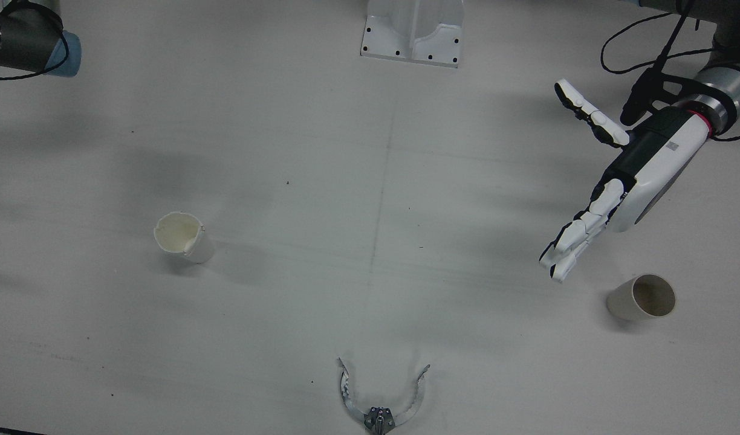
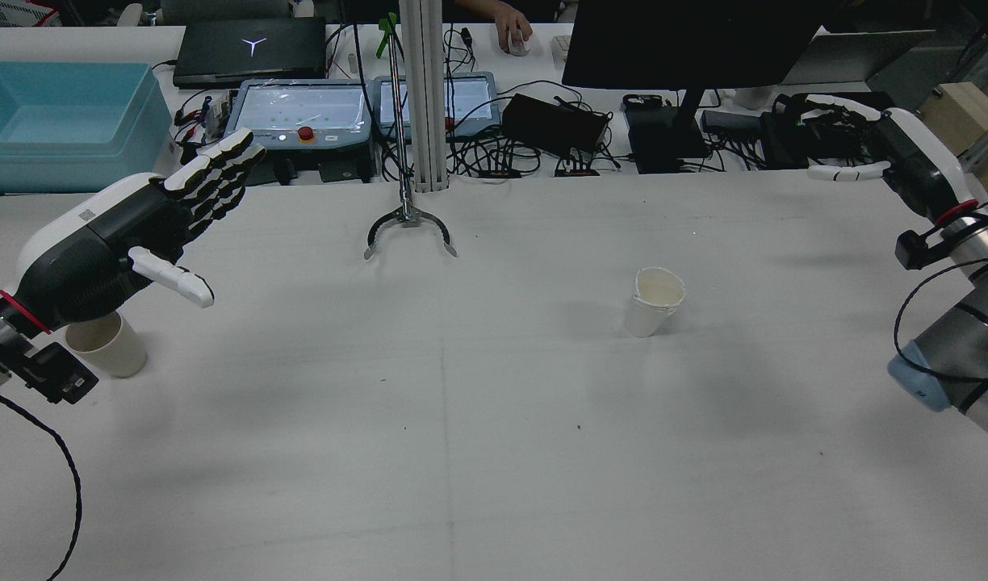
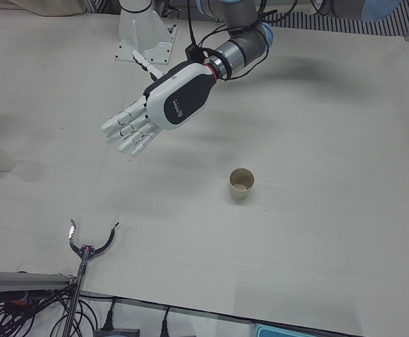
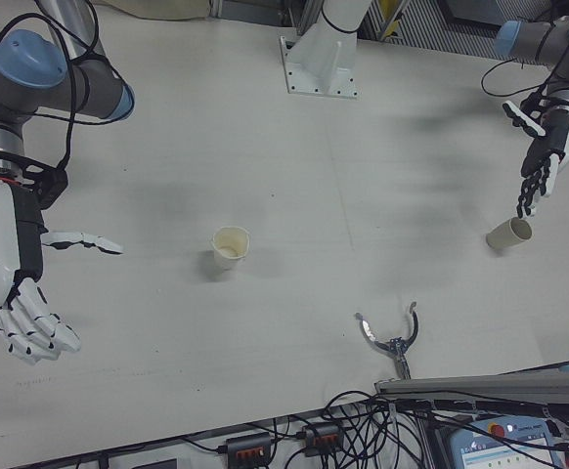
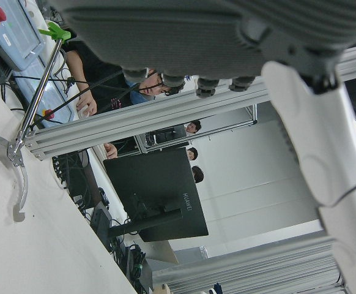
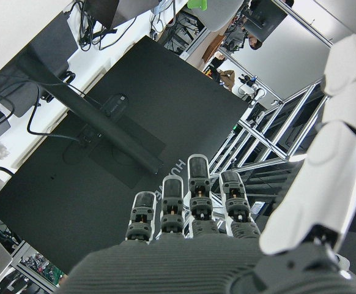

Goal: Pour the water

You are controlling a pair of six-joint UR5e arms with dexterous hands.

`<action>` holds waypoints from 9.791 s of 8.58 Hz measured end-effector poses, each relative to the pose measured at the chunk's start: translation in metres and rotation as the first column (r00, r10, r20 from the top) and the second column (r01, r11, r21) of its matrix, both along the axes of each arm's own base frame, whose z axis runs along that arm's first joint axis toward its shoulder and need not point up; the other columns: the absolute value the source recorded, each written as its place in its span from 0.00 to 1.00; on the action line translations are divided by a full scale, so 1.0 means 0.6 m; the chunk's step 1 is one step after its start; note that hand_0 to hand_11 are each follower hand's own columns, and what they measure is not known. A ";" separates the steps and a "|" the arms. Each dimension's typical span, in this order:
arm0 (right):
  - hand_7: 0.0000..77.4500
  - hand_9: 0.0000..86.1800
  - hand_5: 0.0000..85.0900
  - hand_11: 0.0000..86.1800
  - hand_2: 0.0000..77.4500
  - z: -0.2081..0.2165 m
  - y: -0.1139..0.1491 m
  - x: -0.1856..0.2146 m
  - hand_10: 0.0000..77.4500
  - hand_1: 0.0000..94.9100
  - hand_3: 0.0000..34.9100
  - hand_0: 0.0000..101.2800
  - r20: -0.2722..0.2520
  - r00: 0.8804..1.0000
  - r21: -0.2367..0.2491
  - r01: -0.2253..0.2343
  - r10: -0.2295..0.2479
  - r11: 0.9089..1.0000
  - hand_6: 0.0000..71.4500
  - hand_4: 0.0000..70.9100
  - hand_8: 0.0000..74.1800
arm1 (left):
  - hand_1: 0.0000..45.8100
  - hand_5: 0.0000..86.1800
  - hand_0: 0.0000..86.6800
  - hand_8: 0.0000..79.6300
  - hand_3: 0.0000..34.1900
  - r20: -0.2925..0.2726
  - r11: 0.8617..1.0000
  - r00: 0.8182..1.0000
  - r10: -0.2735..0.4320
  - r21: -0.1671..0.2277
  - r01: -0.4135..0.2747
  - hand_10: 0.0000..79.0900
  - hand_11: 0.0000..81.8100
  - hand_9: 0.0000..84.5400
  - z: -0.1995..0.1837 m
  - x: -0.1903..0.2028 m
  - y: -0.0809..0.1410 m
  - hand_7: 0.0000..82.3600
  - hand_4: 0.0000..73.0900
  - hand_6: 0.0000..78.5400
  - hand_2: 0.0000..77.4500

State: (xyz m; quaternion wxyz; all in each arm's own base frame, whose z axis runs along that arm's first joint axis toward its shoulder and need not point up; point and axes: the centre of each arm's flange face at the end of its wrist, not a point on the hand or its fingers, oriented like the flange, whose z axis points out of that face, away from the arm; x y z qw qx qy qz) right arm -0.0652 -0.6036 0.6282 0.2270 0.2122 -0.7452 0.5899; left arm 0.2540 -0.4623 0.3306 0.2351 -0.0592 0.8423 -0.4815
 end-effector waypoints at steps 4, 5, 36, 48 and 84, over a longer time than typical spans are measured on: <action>0.13 0.01 0.08 0.02 0.21 -0.045 0.008 -0.021 0.01 0.13 0.00 0.45 0.061 0.992 0.029 0.108 -0.109 0.994 0.17 0.14 0.03 | 0.23 0.06 0.54 0.01 0.16 0.019 1.000 1.000 0.015 -0.013 -0.014 0.00 0.01 0.01 0.028 0.025 -0.012 0.13 0.07 0.00 0.02; 0.03 0.01 0.07 0.02 0.20 -0.056 0.009 0.002 0.01 0.13 0.00 0.45 0.052 0.992 0.021 0.113 -0.114 0.993 0.08 0.10 0.01 | 0.21 0.01 0.54 0.01 0.16 0.021 1.000 1.000 0.008 -0.013 -0.008 0.00 0.01 0.01 0.034 0.025 -0.016 0.11 0.02 0.00 0.02; 0.01 0.01 0.05 0.01 0.18 -0.092 0.264 0.203 0.01 0.10 0.12 0.41 0.037 0.999 -0.134 0.027 -0.022 0.991 0.01 0.02 0.01 | 0.37 0.09 0.57 0.01 0.10 0.149 0.983 0.973 -0.177 -0.023 0.183 0.00 0.01 0.01 0.658 0.037 -0.027 0.13 0.04 0.01 0.05; 0.01 0.01 0.04 0.01 0.15 -0.007 0.257 0.195 0.01 0.09 0.08 0.39 0.010 1.000 -0.224 0.028 -0.026 0.974 0.01 0.02 0.01 | 0.51 0.56 0.93 0.09 0.00 0.042 0.962 0.986 -0.163 -0.213 0.168 0.11 0.20 0.10 0.592 0.003 -0.043 0.26 0.51 0.21 0.57; 0.01 0.01 0.06 0.01 0.25 -0.010 0.216 -0.406 0.01 0.14 0.02 0.45 0.201 0.962 -0.087 0.207 -0.187 0.974 0.01 0.06 0.01 | 0.35 0.55 0.45 0.05 0.00 -0.022 0.928 0.968 -0.250 -0.292 0.233 0.06 0.10 0.09 0.615 -0.104 -0.040 0.34 0.57 0.21 0.44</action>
